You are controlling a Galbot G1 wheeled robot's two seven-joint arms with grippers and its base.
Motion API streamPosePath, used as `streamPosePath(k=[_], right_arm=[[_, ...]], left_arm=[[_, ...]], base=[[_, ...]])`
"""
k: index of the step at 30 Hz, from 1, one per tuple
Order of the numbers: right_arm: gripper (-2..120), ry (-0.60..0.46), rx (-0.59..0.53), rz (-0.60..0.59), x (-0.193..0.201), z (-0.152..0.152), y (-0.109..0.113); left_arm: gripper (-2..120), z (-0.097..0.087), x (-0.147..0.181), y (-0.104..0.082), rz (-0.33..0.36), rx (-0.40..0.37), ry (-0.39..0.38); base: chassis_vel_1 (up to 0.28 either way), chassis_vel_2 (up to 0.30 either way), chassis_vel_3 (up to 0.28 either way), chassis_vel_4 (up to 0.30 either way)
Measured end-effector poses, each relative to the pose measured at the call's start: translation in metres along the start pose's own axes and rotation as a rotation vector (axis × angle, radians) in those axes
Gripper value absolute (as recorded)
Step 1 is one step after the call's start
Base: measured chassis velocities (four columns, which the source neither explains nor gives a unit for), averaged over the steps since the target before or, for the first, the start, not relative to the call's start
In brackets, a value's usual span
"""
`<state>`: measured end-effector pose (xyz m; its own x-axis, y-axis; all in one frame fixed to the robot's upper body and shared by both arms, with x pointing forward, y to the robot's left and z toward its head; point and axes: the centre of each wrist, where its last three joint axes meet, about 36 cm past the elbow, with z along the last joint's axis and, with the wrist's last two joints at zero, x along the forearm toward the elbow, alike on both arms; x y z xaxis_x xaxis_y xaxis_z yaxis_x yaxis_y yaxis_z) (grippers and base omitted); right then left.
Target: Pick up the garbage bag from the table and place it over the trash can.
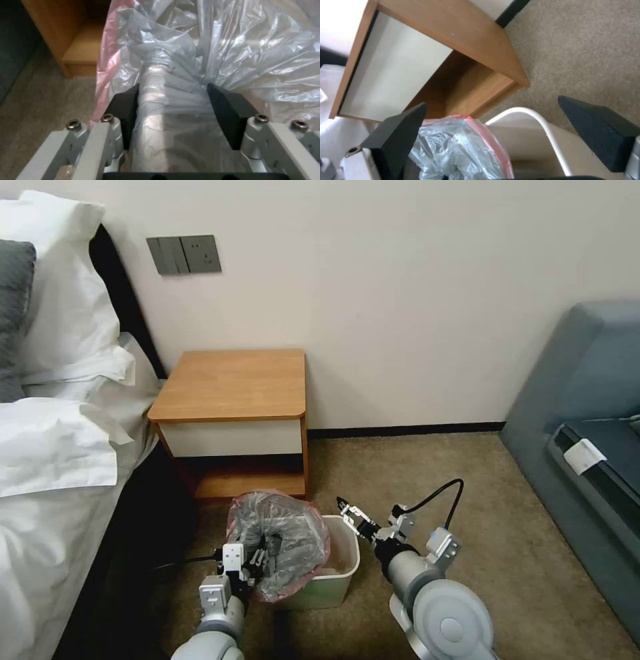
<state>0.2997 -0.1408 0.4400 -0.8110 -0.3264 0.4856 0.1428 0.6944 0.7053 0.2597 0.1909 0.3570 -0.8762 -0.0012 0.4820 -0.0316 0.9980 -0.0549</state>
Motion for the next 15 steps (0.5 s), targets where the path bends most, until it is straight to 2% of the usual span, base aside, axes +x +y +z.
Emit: streamPosePath(k=[5, 8, 15], right_arm=[[100, -0.001, 0.001, 0.008, -0.0025, 0.0013, -0.0018], [100, -0.003, 0.001, 0.011, -0.0027, 0.0013, -0.0024], [100, -0.010, -0.002, 0.012, -0.0030, 0.0014, -0.0018]], left_arm=[[54, -0.0008, -0.0034, 0.0001, -0.010, 0.002, 0.009], [47, -0.0007, -0.0028, 0.0000, -0.010, -0.002, 0.014], [19, -0.0015, 0.0020, 0.0011, -0.019, -0.010, 0.019]], base=[[0.000, 0.000, 0.000, 0.000], [0.000, 0.000, 0.000, 0.000], [0.000, 0.000, 0.000, 0.000]])
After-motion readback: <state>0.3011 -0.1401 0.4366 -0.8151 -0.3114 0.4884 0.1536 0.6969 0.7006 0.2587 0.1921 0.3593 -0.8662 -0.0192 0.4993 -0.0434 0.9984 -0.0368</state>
